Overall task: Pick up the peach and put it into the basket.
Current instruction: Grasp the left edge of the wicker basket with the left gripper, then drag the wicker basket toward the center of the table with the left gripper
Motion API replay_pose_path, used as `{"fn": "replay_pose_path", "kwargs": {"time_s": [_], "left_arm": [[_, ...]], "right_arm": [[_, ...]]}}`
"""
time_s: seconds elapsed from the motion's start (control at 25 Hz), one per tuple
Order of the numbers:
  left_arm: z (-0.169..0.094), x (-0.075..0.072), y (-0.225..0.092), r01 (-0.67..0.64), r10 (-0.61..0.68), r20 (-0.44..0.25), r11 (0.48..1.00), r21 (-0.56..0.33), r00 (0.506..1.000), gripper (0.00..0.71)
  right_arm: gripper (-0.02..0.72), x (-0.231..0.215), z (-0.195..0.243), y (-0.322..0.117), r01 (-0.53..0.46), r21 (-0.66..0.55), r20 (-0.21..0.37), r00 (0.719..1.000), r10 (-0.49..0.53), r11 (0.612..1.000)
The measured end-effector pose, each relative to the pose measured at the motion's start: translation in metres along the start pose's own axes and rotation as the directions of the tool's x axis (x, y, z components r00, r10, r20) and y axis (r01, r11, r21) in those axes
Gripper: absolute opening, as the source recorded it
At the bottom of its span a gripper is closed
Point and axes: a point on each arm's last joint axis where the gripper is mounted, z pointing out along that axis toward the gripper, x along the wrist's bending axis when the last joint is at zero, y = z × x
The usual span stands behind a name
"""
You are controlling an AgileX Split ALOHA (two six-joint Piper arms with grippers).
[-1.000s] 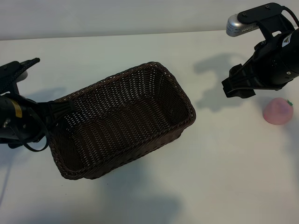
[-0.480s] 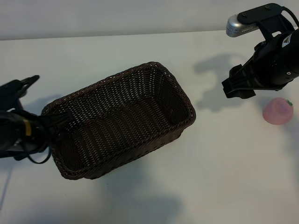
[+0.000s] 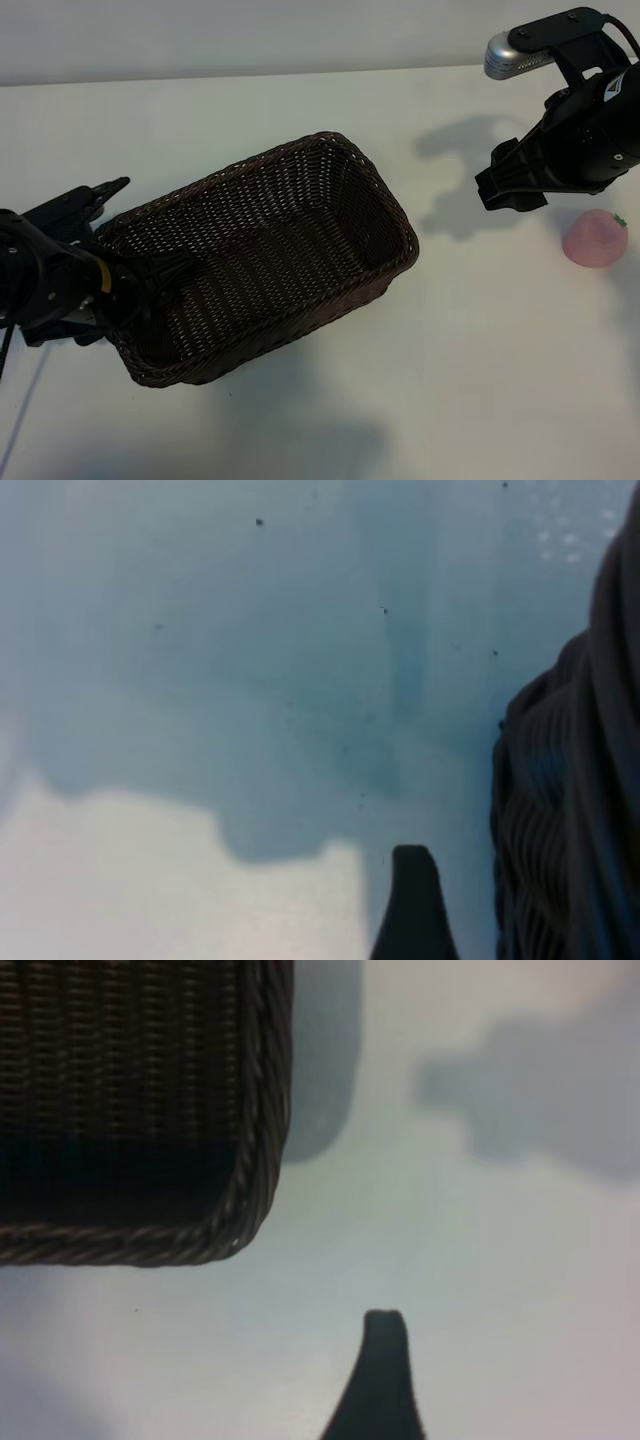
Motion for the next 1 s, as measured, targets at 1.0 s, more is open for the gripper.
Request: {"fn": "replay_pose_path", "kwargs": {"time_s": [1.0], "left_arm": [[-0.002, -0.012, 0.005, 0.061, -0.053, 0.143, 0.997, -0.052, 0.988, 0.411]], "right_arm": [[0.595, 0.0, 0.0, 0.0, 0.001, 0.002, 0.0, 1.0, -0.001, 1.0]]}}
